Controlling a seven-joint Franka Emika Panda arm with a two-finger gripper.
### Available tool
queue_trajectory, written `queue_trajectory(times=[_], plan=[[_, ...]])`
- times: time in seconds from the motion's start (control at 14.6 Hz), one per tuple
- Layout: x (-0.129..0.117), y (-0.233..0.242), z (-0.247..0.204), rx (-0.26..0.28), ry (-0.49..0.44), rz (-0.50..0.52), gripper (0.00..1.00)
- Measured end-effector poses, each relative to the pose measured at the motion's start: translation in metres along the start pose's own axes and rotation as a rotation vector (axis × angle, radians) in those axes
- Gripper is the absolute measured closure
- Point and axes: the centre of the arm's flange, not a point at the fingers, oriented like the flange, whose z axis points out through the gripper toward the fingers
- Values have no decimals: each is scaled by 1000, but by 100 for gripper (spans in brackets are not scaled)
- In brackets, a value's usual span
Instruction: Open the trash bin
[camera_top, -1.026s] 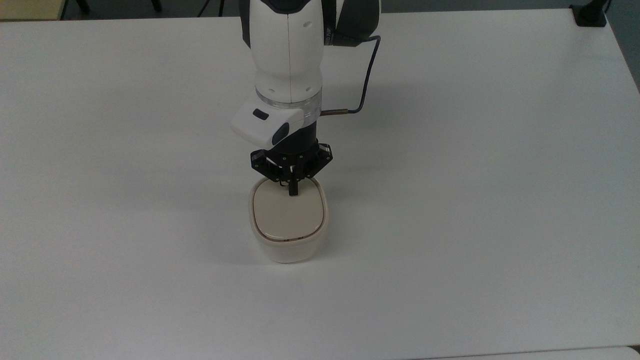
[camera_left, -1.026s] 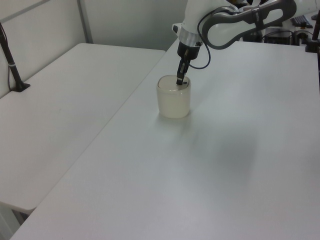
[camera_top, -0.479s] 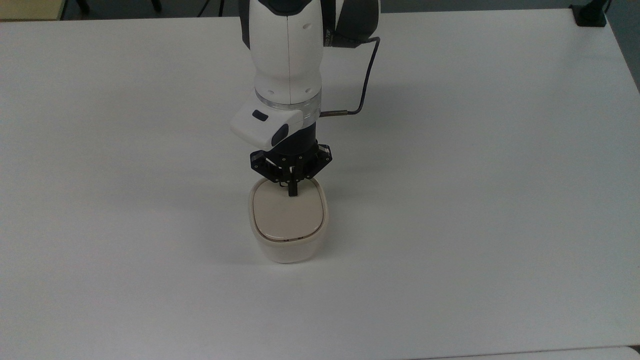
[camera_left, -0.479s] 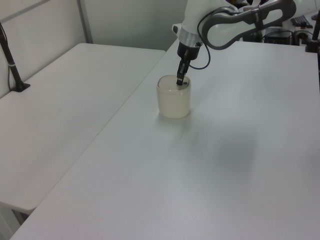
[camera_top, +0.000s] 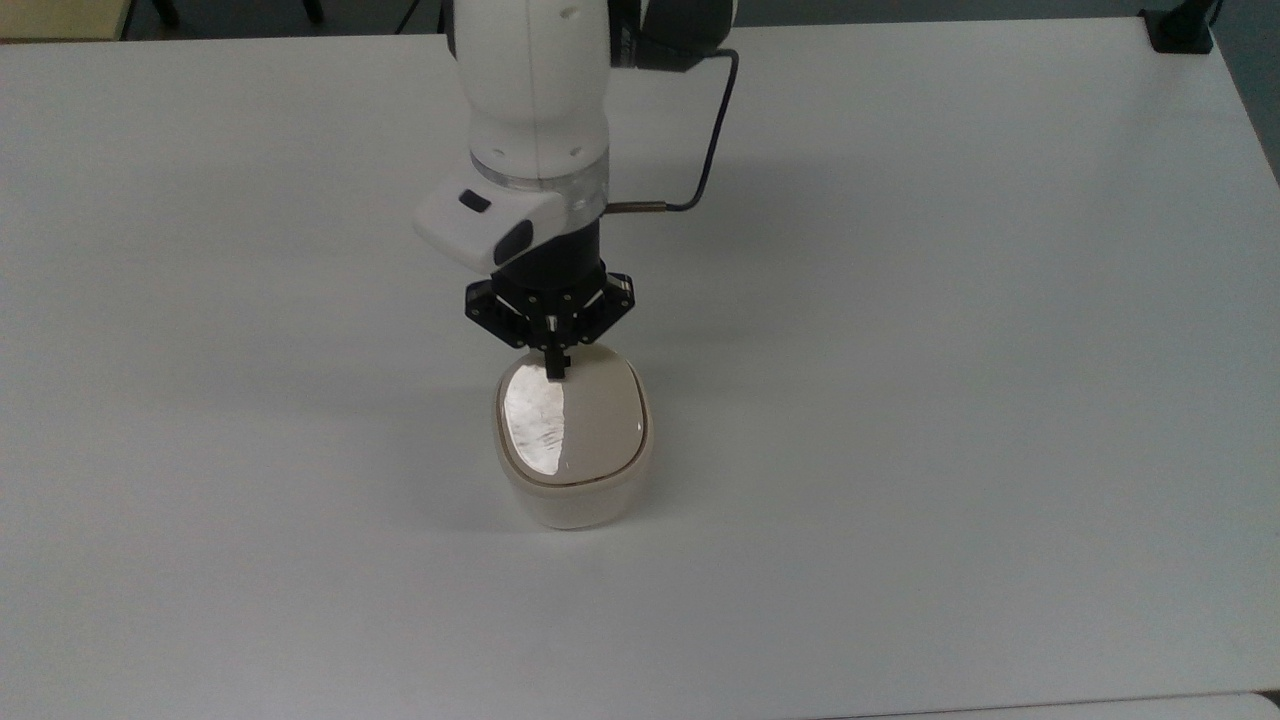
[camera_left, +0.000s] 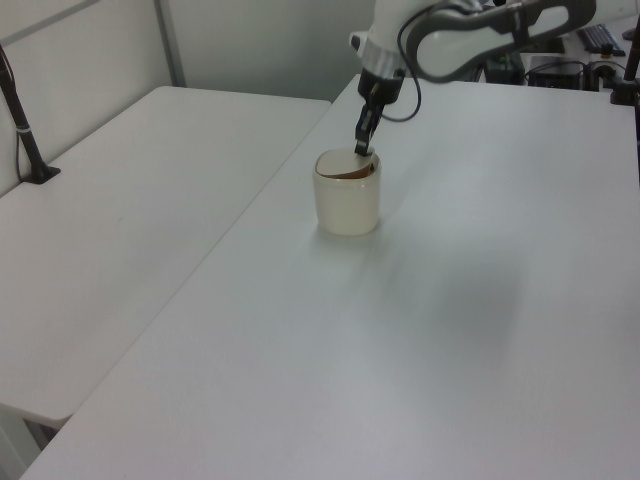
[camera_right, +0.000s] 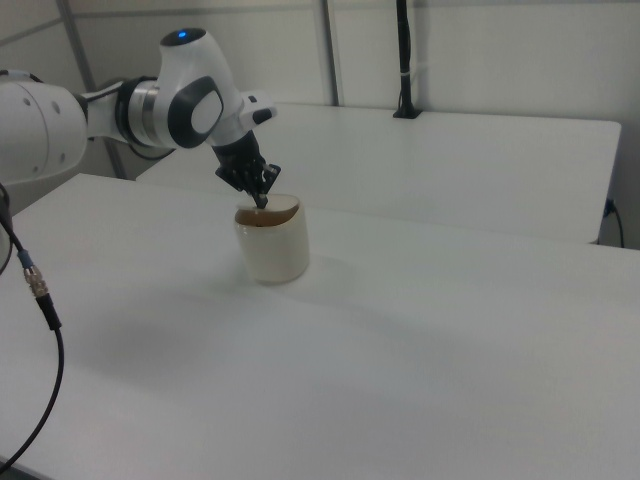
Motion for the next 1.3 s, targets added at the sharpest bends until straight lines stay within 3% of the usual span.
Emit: queue_trajectory(times=[0.34, 0.82, 1.03, 1.3], plan=[[-27, 43, -98, -4, -95, 67, 99], [-64, 36, -152, -41, -249, 41, 94], [-72, 37, -161, -44, -277, 43, 80], [-74, 40, -159, -69, -287, 39, 33]])
